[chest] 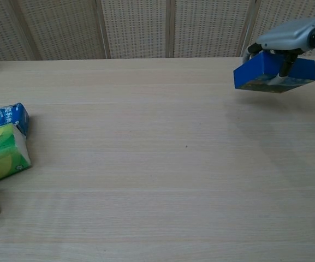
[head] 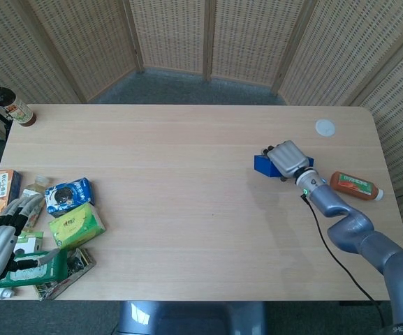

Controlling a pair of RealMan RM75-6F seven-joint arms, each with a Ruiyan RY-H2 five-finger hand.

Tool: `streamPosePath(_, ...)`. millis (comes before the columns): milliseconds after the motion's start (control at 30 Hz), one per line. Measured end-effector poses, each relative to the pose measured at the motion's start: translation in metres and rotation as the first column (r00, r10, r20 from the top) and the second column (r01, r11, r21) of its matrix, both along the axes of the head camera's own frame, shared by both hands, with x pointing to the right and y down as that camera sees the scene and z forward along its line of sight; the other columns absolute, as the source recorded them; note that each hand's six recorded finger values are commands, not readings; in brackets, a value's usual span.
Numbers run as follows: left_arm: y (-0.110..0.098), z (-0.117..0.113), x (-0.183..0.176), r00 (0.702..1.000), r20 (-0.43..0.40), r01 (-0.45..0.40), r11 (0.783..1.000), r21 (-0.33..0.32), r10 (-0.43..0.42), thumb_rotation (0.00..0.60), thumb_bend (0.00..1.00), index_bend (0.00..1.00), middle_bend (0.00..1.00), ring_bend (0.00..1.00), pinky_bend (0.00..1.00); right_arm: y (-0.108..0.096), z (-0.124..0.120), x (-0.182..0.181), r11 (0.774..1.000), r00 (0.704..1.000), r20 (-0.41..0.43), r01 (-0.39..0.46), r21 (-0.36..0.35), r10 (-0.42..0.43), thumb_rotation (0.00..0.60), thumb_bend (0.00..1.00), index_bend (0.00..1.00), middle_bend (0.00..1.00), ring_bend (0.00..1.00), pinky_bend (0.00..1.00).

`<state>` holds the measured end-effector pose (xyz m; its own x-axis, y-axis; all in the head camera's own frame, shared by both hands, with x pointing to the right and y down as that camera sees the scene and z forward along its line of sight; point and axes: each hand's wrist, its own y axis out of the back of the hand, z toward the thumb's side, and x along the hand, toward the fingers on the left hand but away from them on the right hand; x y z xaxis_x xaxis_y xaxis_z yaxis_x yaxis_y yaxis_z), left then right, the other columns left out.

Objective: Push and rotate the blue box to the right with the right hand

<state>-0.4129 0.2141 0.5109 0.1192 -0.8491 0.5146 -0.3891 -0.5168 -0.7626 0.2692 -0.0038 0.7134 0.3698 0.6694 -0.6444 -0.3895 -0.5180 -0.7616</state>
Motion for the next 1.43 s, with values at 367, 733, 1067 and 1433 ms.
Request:
streamPosePath(367,0.001,-0.003,0.001,1.000,-0.014,-0.009,1.000,0.013,0.009,0.410,0.23,0.00,0.00,0.00,0.00,-0.026,-0.068,-0.013,0.990,0.992,0.126,-0.041,0.137,0.024,0.600,0.32,0.26,0.38,0.68,0.48)
streamPosePath(733,0.006,-0.009,-0.004,1.000,-0.024,-0.002,1.000,0.026,0.003,0.412,0.23,0.00,0.00,0.00,0.00,-0.046,-0.143,-0.027,0.951,0.967,0.252,-0.111,0.288,0.036,0.600,0.33,0.27,0.40,0.69,0.48)
streamPosePath(1067,0.012,-0.011,-0.010,0.999,-0.034,0.009,1.000,0.026,-0.008,0.411,0.23,0.00,0.00,0.00,0.00,-0.046,-0.195,-0.041,0.922,0.945,0.327,-0.129,0.365,0.003,0.600,0.33,0.28,0.41,0.69,0.48)
streamPosePath(1433,0.015,-0.006,-0.011,0.999,-0.040,0.011,1.000,0.019,-0.010,0.413,0.23,0.00,0.00,0.00,0.00,-0.044,-0.208,-0.042,0.916,0.948,0.319,-0.132,0.379,0.004,0.600,0.33,0.29,0.41,0.69,0.48)
